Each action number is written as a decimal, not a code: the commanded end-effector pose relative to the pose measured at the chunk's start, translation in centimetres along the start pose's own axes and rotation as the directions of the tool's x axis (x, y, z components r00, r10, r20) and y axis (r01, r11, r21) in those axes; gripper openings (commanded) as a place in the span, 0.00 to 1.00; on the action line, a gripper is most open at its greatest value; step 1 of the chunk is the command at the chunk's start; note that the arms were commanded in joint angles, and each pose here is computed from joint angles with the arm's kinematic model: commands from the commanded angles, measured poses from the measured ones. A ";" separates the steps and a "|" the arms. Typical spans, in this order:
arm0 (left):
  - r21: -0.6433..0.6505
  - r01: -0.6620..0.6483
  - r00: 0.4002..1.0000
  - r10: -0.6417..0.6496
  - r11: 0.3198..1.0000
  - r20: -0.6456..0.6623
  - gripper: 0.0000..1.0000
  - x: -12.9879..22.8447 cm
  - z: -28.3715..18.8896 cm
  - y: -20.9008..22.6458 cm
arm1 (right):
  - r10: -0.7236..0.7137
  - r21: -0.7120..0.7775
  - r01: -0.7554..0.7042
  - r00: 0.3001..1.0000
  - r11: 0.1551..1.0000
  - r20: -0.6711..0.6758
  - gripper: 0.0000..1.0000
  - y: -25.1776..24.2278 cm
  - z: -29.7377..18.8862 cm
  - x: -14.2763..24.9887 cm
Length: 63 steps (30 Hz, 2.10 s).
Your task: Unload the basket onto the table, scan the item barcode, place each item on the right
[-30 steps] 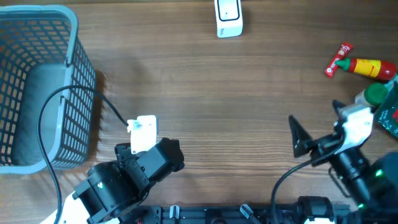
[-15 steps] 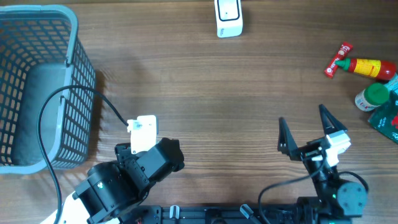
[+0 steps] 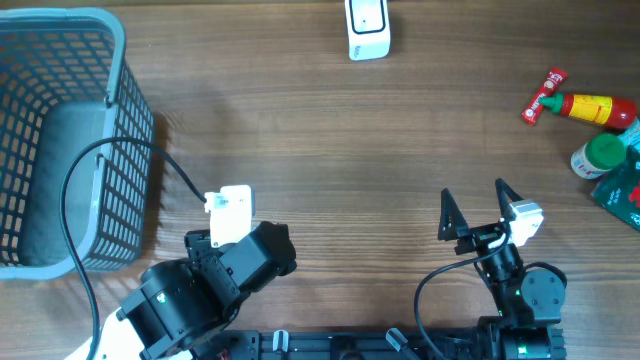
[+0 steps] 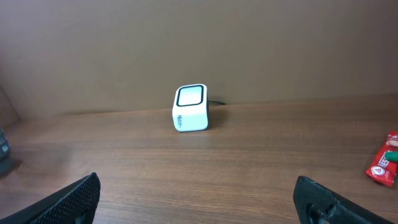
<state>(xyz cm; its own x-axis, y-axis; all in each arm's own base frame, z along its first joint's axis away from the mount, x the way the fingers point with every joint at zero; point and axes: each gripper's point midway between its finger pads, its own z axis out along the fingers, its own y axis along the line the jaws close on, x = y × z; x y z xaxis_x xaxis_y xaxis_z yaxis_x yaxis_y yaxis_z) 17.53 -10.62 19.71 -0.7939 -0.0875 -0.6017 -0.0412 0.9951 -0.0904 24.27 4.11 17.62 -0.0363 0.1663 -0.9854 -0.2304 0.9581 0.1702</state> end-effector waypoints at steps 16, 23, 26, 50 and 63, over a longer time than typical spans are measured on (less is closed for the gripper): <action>0.017 0.060 0.997 -0.060 0.998 0.040 1.00 -1.0 -0.3 0.1 | 0.012 0.015 -0.012 1.000 1.000 0.013 1.00 -0.2 0.0 -0.2; 0.174 0.112 0.921 -0.168 0.978 0.350 1.00 -8.1 1.6 -0.8 | 0.012 0.015 -0.012 1.000 1.000 0.012 1.00 -0.2 0.0 -0.2; 0.270 -0.103 0.855 -0.054 0.957 0.516 1.00 -10.0 1.3 -2.3 | 0.012 0.015 -0.012 1.000 1.000 0.012 1.00 -0.2 0.0 -0.2; 0.275 -0.007 0.583 -0.219 0.961 0.782 1.00 -6.7 2.9 7.2 | 0.012 0.015 -0.012 1.000 1.000 0.012 1.00 -0.2 0.0 -0.2; 0.127 -0.144 0.673 0.003 0.981 0.740 1.00 -3.7 6.9 7.3 | 0.012 0.015 -0.012 1.000 1.000 0.013 1.00 -0.2 0.0 -0.2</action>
<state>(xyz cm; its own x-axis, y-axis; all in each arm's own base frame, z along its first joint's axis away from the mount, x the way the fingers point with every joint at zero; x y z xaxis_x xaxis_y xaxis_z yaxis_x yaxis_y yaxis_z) 24.38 -3.53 16.38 -0.0760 -0.1262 -0.9891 0.1598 0.9776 -0.1370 24.28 4.04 17.62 -0.0358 0.1669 -0.9853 -0.2267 0.9589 0.1706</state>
